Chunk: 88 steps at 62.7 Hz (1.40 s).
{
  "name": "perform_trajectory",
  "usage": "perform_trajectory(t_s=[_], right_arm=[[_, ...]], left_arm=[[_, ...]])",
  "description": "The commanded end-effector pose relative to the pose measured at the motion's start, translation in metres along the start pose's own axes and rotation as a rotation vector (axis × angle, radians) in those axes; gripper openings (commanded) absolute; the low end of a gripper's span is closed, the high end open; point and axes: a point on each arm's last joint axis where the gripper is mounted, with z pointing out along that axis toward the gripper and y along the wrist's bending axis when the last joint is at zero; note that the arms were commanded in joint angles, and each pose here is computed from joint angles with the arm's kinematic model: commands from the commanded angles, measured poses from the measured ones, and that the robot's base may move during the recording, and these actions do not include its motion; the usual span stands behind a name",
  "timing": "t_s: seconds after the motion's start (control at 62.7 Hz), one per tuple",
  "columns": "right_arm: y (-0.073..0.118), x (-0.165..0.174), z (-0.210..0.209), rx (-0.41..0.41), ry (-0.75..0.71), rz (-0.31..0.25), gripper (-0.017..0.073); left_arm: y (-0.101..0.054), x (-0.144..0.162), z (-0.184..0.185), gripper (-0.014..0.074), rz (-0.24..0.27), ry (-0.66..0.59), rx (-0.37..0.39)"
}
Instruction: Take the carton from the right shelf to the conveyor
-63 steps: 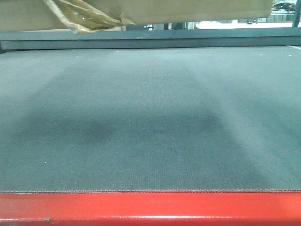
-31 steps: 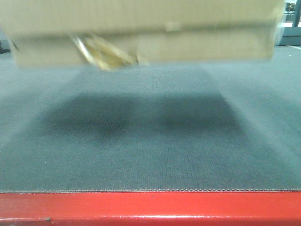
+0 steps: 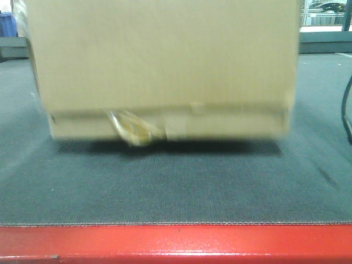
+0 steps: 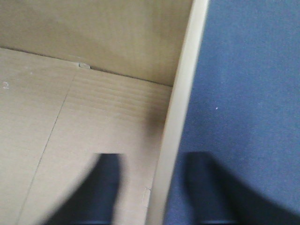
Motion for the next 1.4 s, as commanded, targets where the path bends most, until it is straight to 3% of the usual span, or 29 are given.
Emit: perform_trajectory(t_s=[0.0,0.064,0.112,0.335,0.447,0.543,0.686,0.766,0.83,1.006,1.133,1.389], right_arm=[[-0.004,-0.006,-0.007,0.014,-0.040,-0.004,0.0444],[-0.003,-0.008,-0.011,0.014,-0.046,-0.005,0.0581],[-0.003,-0.009,-0.015,0.014,-0.046,-0.005,0.0571],[0.000,-0.019,-0.069,0.007,-0.119,-0.008,0.0565],[0.000,-0.019,-0.103,0.010,-0.182,-0.014,0.0460],[-0.002,-0.015,-0.130,0.041,-0.204,-0.030,0.0242],[-0.007,-0.002,-0.146,0.096,-0.197,-0.054,-0.0066],[-0.010,0.009,-0.146,0.116,-0.186,-0.065,-0.0071],[-0.015,0.019,-0.142,0.126,-0.175,-0.061,-0.0068],[-0.038,0.056,-0.130,0.162,-0.171,0.040,-0.0069],[-0.049,0.089,-0.122,0.183,-0.157,0.058,-0.0069],[-0.049,0.168,-0.114,0.167,-0.203,0.045,-0.0069]], left_arm=[[0.003,-0.005,-0.004,0.0485,0.003,-0.040,-0.005],[0.004,-0.008,-0.008,0.0576,-0.001,-0.050,-0.005],[0.005,-0.010,-0.012,0.0620,-0.005,-0.056,-0.006],[0.015,-0.021,-0.057,0.0608,-0.033,-0.126,-0.004],[0.023,-0.021,-0.088,0.0577,-0.005,-0.165,-0.010],[0.033,-0.018,-0.107,0.0448,-0.004,-0.182,-0.023],[0.049,-0.004,-0.119,0.0136,-0.034,-0.188,-0.038],[0.060,0.010,-0.120,-0.0039,-0.069,-0.181,-0.037],[0.067,0.022,-0.118,-0.0003,-0.088,-0.172,-0.042],[0.078,0.065,-0.111,0.0013,-0.115,-0.164,-0.050],[0.076,0.101,-0.108,0.0013,-0.100,-0.181,-0.032],[0.071,0.176,-0.117,0.0013,-0.086,-0.303,0.016]])
